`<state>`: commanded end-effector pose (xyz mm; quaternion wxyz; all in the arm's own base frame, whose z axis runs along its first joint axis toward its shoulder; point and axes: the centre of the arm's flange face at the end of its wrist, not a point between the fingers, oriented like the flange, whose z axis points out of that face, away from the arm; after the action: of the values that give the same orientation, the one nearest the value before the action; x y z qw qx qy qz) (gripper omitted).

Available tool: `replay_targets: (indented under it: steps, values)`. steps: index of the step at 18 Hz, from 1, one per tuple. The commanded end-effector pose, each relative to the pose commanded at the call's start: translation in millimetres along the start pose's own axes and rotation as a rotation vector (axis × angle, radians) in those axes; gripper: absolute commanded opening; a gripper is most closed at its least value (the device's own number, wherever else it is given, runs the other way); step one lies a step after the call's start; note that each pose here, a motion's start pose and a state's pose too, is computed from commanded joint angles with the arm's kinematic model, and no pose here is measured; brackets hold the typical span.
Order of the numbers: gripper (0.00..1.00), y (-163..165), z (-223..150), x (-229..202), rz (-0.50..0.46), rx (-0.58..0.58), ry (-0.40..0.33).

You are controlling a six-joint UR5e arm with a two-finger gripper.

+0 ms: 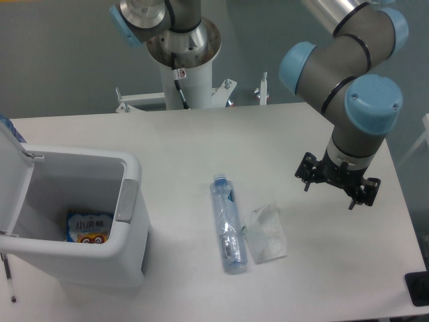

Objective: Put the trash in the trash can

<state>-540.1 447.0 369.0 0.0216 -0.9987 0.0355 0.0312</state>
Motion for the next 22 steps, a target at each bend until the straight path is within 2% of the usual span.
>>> replay_targets:
  steps: [8, 12, 15, 17, 22]
  values:
    - [1.00, -1.6, 0.4, 0.0, -0.011, 0.010, -0.010]
    - [1.00, 0.5, 13.8, 4.8, -0.018, 0.009, -0.004]
    - [1.00, 5.1, 27.4, 13.4, -0.034, 0.043, -0.061]
    - [1.00, 6.5, 35.7, 16.3, -0.076, 0.054, -0.081]
    - [1.00, -3.6, 47.8, 23.4, -0.129, 0.052, -0.065]
